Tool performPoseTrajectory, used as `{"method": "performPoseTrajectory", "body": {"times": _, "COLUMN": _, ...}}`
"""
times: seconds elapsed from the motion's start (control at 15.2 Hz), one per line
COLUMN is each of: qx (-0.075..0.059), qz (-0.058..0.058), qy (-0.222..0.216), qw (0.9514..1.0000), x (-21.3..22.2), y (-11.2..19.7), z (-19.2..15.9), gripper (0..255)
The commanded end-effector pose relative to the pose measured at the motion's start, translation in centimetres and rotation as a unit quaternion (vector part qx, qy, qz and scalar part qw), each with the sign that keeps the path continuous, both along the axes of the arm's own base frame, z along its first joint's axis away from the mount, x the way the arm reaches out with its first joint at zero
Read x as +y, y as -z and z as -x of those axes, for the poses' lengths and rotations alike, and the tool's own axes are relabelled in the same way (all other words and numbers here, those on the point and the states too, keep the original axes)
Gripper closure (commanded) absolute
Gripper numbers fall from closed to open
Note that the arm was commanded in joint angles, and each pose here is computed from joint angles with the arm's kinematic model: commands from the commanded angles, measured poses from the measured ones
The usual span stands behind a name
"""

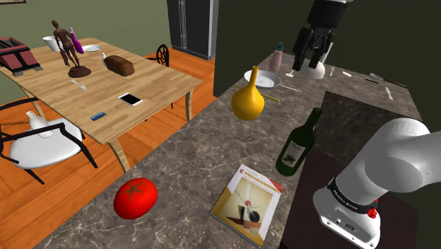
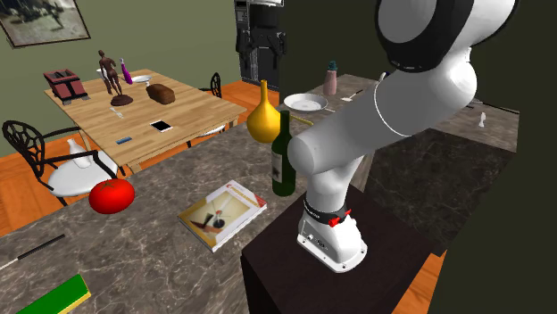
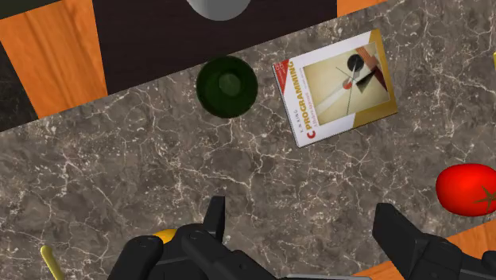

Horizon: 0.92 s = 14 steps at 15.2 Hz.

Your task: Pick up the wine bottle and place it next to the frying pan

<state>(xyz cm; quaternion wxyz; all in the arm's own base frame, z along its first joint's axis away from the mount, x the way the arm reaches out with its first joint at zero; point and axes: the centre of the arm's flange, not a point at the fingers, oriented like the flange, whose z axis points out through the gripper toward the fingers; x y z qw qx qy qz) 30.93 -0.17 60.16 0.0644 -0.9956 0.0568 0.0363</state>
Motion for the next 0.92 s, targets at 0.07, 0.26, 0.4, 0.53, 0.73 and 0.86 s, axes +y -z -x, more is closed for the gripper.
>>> {"method": "performPoseTrajectory", "body": {"times": 0.07, "qx": -0.007, "qz": 0.009, "qy": 0.010, "qw": 0.9999, "x": 0.1, "y": 0.9, "z": 1.2, "gripper": 0}}
{"method": "performPoseTrajectory", "body": {"times": 0.26, "qx": -0.027, "qz": 0.036, "qy": 0.041, "qw": 0.9982, "x": 0.3, "y": 3.6, "z": 4.6, "gripper": 0}}
{"method": "performPoseTrajectory", "body": {"times": 0.4, "qx": -0.040, "qz": 0.054, "qy": 0.061, "qw": 0.9959, "x": 0.6, "y": 5.4, "z": 6.9, "gripper": 0}}
{"method": "performPoseTrajectory", "body": {"times": 0.53, "qx": -0.053, "qz": 0.073, "qy": 0.081, "qw": 0.9927, "x": 0.8, "y": 7.4, "z": 9.0, "gripper": 0}}
{"method": "performPoseTrajectory", "body": {"times": 0.73, "qx": -0.073, "qz": 0.100, "qy": 0.111, "qw": 0.9861, "x": 1.2, "y": 10.4, "z": 12.2, "gripper": 0}}
{"method": "performPoseTrajectory", "body": {"times": 0.86, "qx": -0.073, "qz": 0.100, "qy": 0.111, "qw": 0.9861, "x": 1.1, "y": 11.0, "z": 12.1, "gripper": 0}}
